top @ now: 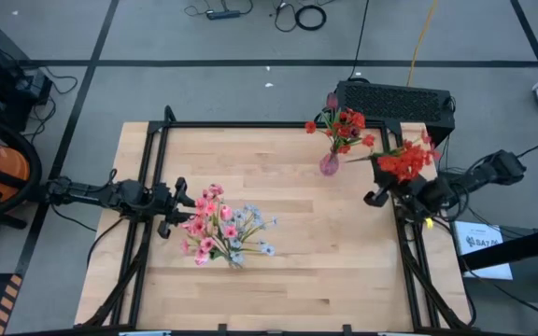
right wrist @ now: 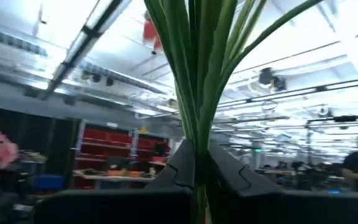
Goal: Sort flowers into vase by color
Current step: Put the orange flowers into the purple vase
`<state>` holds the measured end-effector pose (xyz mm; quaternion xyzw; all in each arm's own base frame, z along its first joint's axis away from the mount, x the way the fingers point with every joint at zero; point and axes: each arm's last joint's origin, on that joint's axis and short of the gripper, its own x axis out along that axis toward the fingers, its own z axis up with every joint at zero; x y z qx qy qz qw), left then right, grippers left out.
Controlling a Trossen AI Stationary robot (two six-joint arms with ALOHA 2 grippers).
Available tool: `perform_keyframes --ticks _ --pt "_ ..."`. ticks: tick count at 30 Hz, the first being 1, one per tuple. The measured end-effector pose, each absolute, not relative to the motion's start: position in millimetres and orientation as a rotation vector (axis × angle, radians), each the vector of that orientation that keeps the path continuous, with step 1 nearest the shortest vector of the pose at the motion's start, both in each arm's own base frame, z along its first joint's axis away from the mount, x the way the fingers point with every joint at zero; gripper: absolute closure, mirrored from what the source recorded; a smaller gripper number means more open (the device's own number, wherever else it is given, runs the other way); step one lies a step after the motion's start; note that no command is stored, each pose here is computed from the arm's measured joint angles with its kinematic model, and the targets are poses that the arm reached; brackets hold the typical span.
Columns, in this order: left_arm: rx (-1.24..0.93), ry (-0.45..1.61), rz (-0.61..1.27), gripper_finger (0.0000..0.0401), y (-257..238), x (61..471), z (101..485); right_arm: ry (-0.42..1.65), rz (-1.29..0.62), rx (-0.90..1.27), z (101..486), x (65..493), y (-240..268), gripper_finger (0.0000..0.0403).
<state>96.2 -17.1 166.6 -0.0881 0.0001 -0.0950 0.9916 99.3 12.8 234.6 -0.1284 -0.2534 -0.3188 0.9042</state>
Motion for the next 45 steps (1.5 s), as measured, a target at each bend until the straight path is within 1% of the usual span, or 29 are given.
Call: perform_keyframes --ticks 6,13,16,19,21,25,27,31,36,45 --pt "-0.177 0.0 -0.191 0.0253 -17 96 167 -0.533 -0.684 -0.276 233 103 5 0.0394" --pt "-0.177 0.0 -0.191 0.0253 -17 96 166 -0.462 -0.713 -0.241 225 111 -3 0.0394" --pt "-0.177 0.0 -0.191 0.0253 -17 96 166 -0.481 -0.696 -0.252 226 112 -6 0.0394" --pt "-0.177 0.0 -0.191 0.0253 -17 96 166 -0.504 -0.689 -0.219 231 114 -8 0.0394" --pt "-0.177 0.0 -0.191 0.0253 -17 96 166 -0.469 -0.688 -0.226 235 119 -9 0.0394" --pt "-0.177 0.0 -0.191 0.0253 -17 96 166 -0.314 -0.693 -0.296 237 136 -12 0.0394" --pt "-0.177 0.0 -0.191 0.0253 -17 96 166 -0.277 -0.715 -0.311 236 140 -15 0.0394" --pt "-0.177 0.0 -0.191 0.0253 -17 96 166 -0.28 -0.761 -0.293 236 142 -23 0.0394" --pt "-0.177 0.001 -0.191 0.0253 -17 96 166 -0.311 -0.71 -0.266 235 145 -31 0.0394" --pt "-0.177 0.001 -0.191 0.0253 -17 96 166 -0.283 -0.752 -0.266 229 150 -43 0.0394"
